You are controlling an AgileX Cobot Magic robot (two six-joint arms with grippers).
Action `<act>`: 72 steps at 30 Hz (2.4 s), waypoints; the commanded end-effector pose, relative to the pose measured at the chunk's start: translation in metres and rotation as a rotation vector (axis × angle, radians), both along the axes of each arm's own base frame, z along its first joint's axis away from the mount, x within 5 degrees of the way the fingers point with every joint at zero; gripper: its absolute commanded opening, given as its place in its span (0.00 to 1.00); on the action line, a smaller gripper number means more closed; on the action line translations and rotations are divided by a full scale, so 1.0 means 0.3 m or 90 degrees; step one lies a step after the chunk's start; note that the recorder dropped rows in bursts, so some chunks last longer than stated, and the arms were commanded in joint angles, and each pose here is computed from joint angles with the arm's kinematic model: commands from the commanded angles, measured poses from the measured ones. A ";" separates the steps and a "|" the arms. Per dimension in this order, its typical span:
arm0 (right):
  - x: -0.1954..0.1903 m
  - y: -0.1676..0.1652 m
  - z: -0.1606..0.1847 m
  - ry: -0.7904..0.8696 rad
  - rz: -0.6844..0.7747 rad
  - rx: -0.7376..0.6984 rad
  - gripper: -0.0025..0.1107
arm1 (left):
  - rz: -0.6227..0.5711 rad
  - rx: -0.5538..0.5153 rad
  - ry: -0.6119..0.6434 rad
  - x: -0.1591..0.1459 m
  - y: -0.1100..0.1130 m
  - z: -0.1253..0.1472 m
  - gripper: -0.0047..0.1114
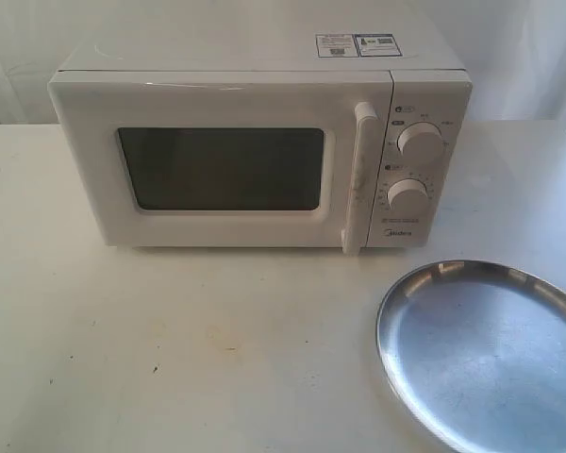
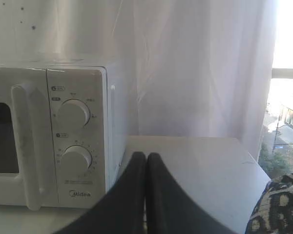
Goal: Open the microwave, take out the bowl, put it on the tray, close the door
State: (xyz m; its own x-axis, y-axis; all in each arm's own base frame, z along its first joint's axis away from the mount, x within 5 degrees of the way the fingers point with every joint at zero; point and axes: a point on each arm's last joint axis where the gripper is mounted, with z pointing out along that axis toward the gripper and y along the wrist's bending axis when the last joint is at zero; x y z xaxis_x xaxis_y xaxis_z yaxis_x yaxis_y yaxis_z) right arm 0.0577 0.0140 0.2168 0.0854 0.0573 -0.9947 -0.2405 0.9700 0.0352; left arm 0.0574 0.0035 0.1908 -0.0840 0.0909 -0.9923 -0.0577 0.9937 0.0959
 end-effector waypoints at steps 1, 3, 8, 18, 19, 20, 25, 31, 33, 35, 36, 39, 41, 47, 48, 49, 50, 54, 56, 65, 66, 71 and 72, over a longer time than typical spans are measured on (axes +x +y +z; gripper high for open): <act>0.000 -0.001 -0.005 -0.002 -0.003 -0.005 0.02 | -0.003 -0.005 -0.006 -0.001 -0.001 0.005 0.04; 0.000 -0.001 -0.005 -0.002 -0.003 -0.005 0.02 | -0.003 -0.005 -0.006 -0.001 -0.001 0.005 0.04; 0.000 -0.001 -0.005 -0.002 -0.003 -0.005 0.02 | -0.003 -0.005 -0.006 -0.001 -0.001 0.005 0.04; 0.000 -0.001 -0.005 -0.002 -0.003 -0.005 0.02 | -0.003 -0.005 -0.006 -0.001 -0.001 0.005 0.04; 0.000 -0.001 -0.005 -0.002 -0.003 -0.005 0.02 | -0.003 -0.005 -0.006 -0.001 -0.001 0.005 0.04; 0.000 -0.001 -0.005 -0.002 -0.003 -0.005 0.02 | -0.003 -0.005 -0.006 -0.001 -0.001 0.005 0.04; -0.001 -0.001 -0.003 -0.004 -0.003 -0.003 0.02 | -0.003 -0.005 -0.006 -0.001 -0.001 0.005 0.04; -0.002 -0.002 0.010 -0.032 -0.004 0.005 0.02 | -0.003 -0.005 -0.006 -0.001 -0.001 0.005 0.04; -0.002 -0.002 0.009 -0.029 -0.004 0.006 0.02 | -0.003 -0.005 -0.006 -0.001 -0.001 0.005 0.04; -0.002 -0.002 0.009 -0.026 -0.003 0.017 0.02 | -0.003 -0.005 -0.006 -0.001 -0.001 0.005 0.04; -0.002 -0.002 0.010 -0.025 -0.002 0.027 0.02 | -0.003 -0.005 -0.006 -0.001 -0.001 0.005 0.04; -0.003 -0.002 0.014 -0.016 0.009 0.108 0.02 | -0.003 -0.005 -0.006 -0.001 -0.001 0.005 0.04; -0.003 -0.003 0.019 -0.011 0.017 0.167 0.02 | -0.003 -0.005 -0.006 -0.001 -0.001 0.005 0.04; -0.013 -0.008 0.062 -0.102 0.024 0.190 0.02 | -0.003 -0.005 -0.006 -0.001 -0.001 0.005 0.04; -0.017 -0.009 0.074 -0.124 0.030 0.213 0.02 | -0.003 -0.005 -0.006 -0.001 -0.001 0.005 0.04; -0.022 -0.011 0.086 -0.140 0.044 0.259 0.02 | -0.003 -0.005 -0.006 -0.001 -0.001 0.005 0.04; -0.029 -0.009 0.100 -0.160 0.069 0.301 0.02 | -0.003 -0.005 -0.006 -0.001 -0.001 0.005 0.04; -0.089 0.069 0.159 -0.268 0.257 0.207 0.02 | -0.003 -0.005 -0.006 -0.001 -0.001 0.005 0.04; -0.121 0.111 0.203 -0.274 0.360 0.165 0.02 | -0.003 -0.005 -0.006 -0.001 -0.001 0.005 0.04; 0.026 0.180 0.367 -0.131 0.388 0.047 0.02 | -0.003 -0.005 -0.006 -0.001 -0.001 0.005 0.04; 0.060 0.189 0.364 -0.109 0.387 0.039 0.02 | -0.003 -0.005 -0.006 -0.001 -0.001 0.005 0.04; 0.276 0.262 0.290 0.021 0.426 -0.006 0.02 | -0.003 -0.005 -0.006 -0.001 -0.001 0.005 0.04; 0.304 0.280 0.263 0.033 0.456 -0.013 0.02 | -0.003 -0.005 -0.006 -0.001 -0.001 0.005 0.04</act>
